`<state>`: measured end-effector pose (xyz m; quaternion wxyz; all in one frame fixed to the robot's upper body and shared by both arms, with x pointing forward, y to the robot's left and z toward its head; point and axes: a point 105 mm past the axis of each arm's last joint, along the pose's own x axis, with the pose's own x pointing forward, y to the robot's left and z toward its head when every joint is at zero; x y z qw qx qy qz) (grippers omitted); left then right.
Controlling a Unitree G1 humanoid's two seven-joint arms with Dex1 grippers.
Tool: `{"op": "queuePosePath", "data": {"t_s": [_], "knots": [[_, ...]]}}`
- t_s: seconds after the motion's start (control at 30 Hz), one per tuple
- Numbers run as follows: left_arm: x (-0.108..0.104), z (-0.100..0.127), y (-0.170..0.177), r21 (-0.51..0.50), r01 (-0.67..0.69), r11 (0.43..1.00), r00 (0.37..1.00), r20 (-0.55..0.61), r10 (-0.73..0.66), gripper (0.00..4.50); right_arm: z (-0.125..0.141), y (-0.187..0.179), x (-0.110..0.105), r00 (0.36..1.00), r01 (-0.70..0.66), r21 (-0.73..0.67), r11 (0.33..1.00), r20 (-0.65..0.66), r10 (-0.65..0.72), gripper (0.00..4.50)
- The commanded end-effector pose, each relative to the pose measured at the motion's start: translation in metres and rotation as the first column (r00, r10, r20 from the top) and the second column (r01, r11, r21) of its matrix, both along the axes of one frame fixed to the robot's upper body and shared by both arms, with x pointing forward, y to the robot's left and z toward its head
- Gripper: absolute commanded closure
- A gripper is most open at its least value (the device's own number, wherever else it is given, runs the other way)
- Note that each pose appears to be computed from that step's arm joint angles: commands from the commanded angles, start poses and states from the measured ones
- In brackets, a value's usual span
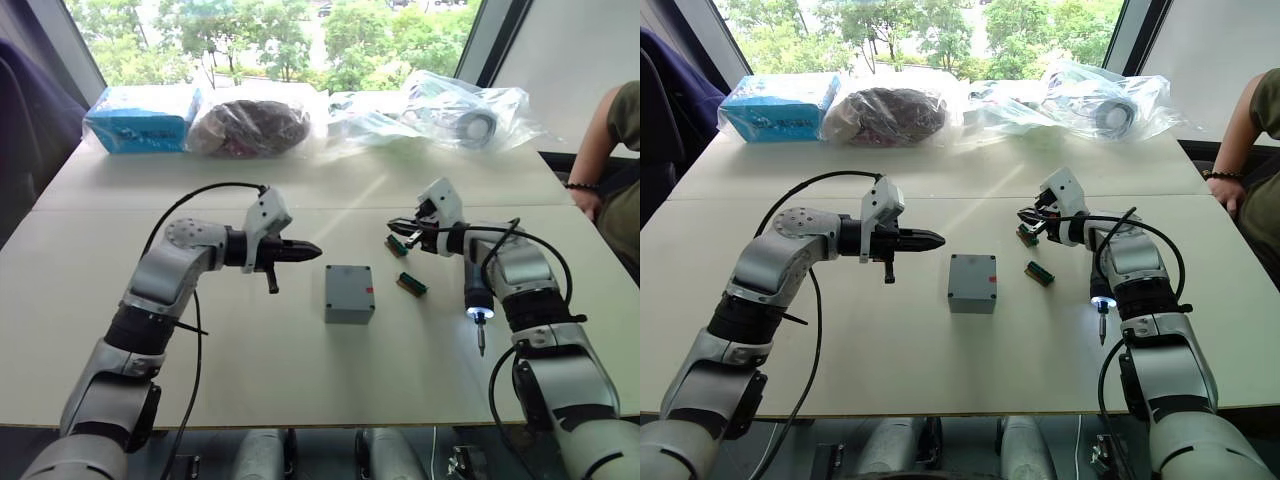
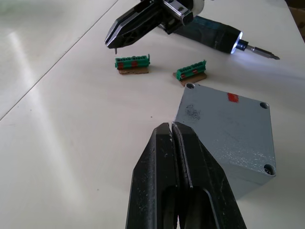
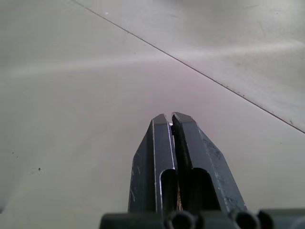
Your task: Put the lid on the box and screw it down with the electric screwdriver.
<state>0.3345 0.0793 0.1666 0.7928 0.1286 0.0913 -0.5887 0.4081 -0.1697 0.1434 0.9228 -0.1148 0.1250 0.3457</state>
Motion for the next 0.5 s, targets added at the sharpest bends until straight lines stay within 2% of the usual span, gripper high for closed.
{"op": "queuePosePath", "data": {"t_s": [0.03, 0.2, 0.3, 0.5], "knots": [[-0.001, 0.009, -0.001, -0.021, 0.013, 1.0, 0.999, 0.036, -0.012, 4.5, 0.038, -0.001, -0.003, 0.992, -0.003, 0.022, 1.0, 0.127, 0.0, 4.47], [-0.018, 0.013, 0.002, 0.015, 0.088, 0.996, 0.996, 0.016, -0.088, 4.5, 0.06, 0.021, -0.04, 0.977, -0.125, 0.055, 0.991, 0.178, 0.113, 4.47], [-0.032, 0.005, 0.003, 0.086, 0.149, 0.985, 0.989, 0.007, -0.15, 4.5, 0.055, 0.036, -0.065, 0.974, -0.169, 0.061, 0.984, 0.165, 0.157, 4.47], [-0.034, 0.004, 0.0, 0.096, 0.163, 0.982, 0.986, 0.002, -0.164, 4.5, 0.039, 0.051, -0.092, 0.976, -0.192, 0.071, 0.979, 0.123, 0.182, 4.47]]}}
